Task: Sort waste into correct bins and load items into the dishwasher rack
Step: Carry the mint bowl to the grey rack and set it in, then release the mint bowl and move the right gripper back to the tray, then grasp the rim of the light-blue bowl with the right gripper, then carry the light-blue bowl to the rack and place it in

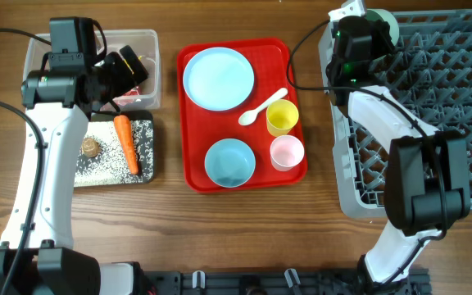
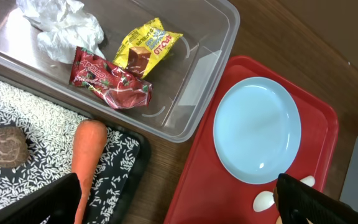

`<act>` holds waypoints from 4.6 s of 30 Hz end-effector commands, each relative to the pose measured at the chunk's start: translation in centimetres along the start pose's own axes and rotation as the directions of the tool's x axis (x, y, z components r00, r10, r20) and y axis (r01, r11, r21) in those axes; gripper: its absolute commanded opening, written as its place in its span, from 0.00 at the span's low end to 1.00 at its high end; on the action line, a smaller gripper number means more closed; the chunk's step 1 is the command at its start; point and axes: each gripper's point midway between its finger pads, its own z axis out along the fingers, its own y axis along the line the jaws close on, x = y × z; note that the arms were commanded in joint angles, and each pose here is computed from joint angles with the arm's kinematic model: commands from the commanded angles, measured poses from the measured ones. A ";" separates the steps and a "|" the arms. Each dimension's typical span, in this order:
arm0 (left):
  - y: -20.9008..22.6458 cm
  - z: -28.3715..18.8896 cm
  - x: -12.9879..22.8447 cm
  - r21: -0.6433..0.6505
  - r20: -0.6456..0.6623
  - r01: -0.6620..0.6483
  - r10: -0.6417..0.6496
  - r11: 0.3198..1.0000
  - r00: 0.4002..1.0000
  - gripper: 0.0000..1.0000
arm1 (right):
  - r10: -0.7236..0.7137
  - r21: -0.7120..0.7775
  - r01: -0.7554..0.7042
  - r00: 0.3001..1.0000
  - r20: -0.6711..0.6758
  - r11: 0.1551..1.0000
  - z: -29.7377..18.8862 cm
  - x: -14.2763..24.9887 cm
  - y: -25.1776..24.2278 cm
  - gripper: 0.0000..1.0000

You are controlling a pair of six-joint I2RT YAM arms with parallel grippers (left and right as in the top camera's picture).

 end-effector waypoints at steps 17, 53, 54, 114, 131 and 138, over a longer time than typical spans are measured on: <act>0.2 -0.5 -0.4 -0.006 0.020 0.012 -0.012 1.000 1.000 1.00 | -0.025 -0.086 0.032 0.997 0.078 0.996 -4.9 -3.5 4.9 0.35; 0.2 -0.5 -0.4 -0.006 0.020 0.012 -0.012 1.000 1.000 1.00 | -0.016 -0.703 -0.688 0.713 -0.701 0.182 -40.7 3.6 17.4 0.71; 0.2 -0.5 -0.4 -0.006 0.020 0.012 -0.012 1.000 1.000 1.00 | -0.005 -0.674 -0.710 0.688 -0.726 0.206 -40.9 4.2 17.7 0.50; 0.2 -0.5 -0.4 -0.006 0.020 0.012 -0.012 1.000 1.000 1.00 | 0.448 -0.330 -0.478 0.878 -0.167 0.814 -26.5 1.2 -5.0 0.04; 0.2 -0.5 -0.4 -0.006 0.020 0.012 -0.012 1.000 1.000 1.00 | 0.169 -0.023 -0.198 0.883 -0.438 0.980 -13.3 10.2 -9.1 0.04; 0.2 -0.5 -0.4 -0.006 0.020 0.012 -0.012 1.000 1.000 1.00 | -0.137 -0.059 0.124 0.855 -0.500 0.990 -10.7 11.3 -5.6 0.04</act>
